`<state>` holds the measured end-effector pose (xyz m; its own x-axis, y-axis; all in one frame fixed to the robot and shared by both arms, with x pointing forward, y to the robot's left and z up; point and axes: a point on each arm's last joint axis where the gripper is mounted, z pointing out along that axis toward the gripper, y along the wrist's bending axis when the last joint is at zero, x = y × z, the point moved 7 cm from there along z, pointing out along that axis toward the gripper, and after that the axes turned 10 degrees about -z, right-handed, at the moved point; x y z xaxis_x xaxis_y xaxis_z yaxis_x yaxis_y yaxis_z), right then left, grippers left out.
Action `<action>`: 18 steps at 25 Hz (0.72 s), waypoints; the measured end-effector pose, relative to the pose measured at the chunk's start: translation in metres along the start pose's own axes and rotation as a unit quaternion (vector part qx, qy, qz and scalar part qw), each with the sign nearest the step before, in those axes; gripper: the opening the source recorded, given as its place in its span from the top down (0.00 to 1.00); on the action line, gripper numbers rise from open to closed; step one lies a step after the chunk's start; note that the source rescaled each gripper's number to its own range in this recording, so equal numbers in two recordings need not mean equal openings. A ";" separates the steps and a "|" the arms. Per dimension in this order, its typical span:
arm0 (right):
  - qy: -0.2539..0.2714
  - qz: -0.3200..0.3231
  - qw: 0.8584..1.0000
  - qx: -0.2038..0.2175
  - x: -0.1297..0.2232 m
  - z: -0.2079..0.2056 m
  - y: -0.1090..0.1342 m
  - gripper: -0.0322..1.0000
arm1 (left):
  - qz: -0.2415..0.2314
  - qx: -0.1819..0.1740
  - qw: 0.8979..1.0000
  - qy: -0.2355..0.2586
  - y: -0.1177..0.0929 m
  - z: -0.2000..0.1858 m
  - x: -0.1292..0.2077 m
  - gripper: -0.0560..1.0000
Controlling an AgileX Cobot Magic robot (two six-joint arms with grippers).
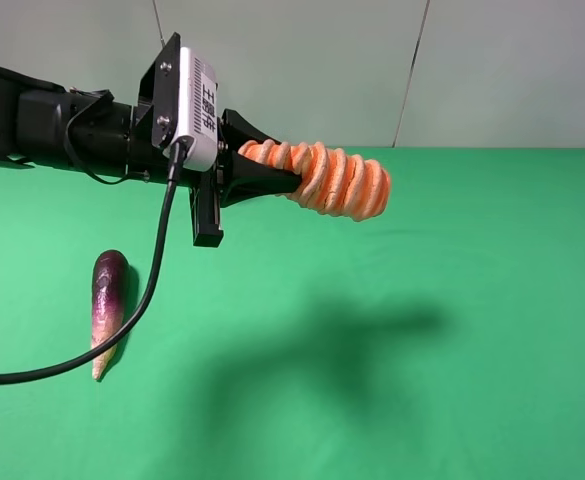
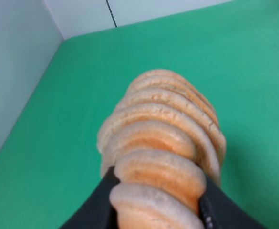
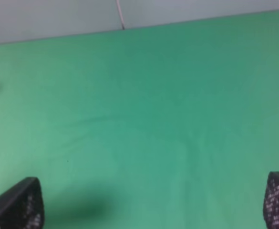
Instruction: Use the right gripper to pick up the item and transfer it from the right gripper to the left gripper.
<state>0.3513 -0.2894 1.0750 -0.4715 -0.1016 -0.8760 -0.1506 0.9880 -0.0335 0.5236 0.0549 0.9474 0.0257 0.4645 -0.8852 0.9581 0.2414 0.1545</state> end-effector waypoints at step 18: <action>-0.042 -0.043 0.997 -0.055 0.061 -0.023 0.010 0.00 | 0.000 -0.002 1.000 0.002 0.001 0.000 0.001 0.91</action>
<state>0.3011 -0.2884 1.0325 -0.3790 -0.1701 -0.9096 -0.2841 0.9569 -0.0606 0.5243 0.0555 0.9468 0.0243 0.4687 -0.8830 0.9567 0.2453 0.1565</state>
